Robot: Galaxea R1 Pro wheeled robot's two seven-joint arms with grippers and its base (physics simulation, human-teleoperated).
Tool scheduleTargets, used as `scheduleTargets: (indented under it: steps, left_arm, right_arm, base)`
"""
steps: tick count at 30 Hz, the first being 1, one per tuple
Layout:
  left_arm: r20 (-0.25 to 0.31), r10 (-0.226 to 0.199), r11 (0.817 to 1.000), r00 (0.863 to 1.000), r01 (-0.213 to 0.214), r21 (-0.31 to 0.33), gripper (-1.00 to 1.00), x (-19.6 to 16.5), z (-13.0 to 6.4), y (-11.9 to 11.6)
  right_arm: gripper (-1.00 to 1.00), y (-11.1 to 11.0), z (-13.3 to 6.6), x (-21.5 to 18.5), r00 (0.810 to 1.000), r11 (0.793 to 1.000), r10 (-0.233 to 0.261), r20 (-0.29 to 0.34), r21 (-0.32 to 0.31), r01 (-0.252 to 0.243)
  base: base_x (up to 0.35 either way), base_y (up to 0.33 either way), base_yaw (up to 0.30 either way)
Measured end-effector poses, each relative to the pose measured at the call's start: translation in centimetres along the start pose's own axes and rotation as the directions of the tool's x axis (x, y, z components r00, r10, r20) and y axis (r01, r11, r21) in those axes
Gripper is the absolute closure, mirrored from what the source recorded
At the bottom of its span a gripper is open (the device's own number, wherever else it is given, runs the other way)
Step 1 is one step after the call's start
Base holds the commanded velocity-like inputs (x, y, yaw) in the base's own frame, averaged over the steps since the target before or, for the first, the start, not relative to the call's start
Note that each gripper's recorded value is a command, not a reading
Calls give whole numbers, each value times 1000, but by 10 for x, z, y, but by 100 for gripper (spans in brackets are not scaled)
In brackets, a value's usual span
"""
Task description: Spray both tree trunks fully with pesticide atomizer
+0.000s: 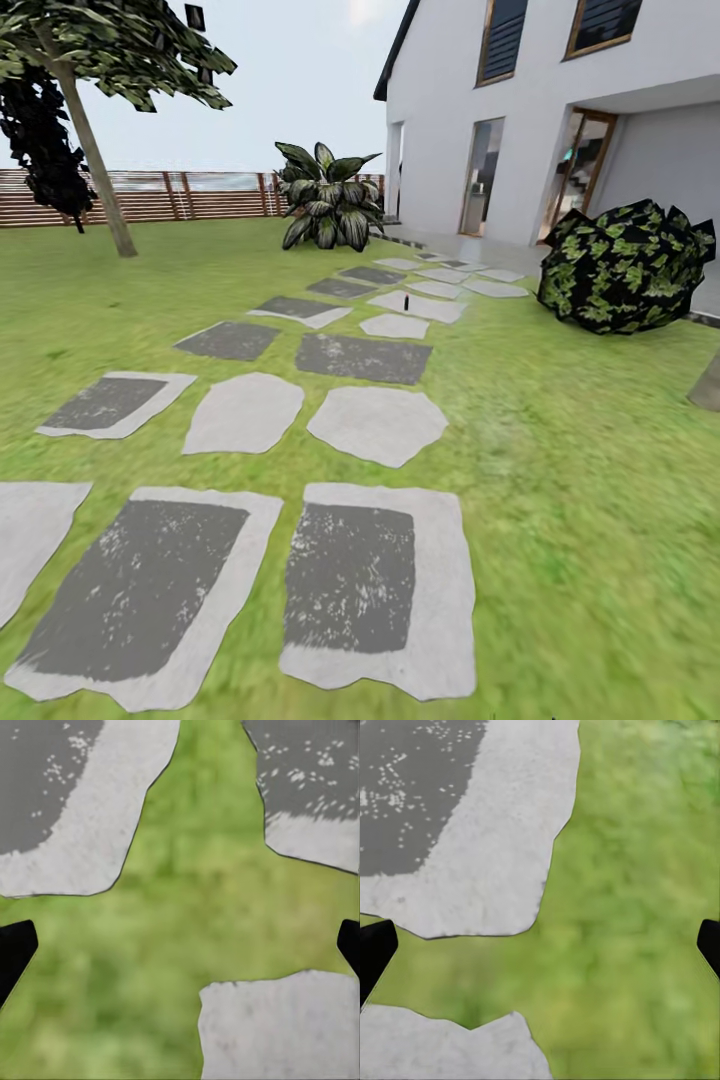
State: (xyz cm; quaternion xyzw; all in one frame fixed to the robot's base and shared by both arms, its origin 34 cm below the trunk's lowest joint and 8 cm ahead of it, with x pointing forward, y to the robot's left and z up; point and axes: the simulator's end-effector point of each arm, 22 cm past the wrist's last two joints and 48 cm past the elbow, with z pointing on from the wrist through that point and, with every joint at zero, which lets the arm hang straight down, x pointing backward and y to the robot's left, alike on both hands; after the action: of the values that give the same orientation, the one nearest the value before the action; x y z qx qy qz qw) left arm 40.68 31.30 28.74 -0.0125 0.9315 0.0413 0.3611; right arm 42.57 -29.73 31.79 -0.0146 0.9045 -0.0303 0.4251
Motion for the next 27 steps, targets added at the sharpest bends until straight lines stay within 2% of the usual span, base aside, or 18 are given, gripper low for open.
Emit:
scheduleTargets:
  steps: [27]
  left_arm:
    - [-1,4,1000,1000,-4,4,-100,0,0,-1]
  right_arm:
    - [-100,2,0,0,1000,1000,-4,0,-9,4]
  base:
    - [340,0,0]
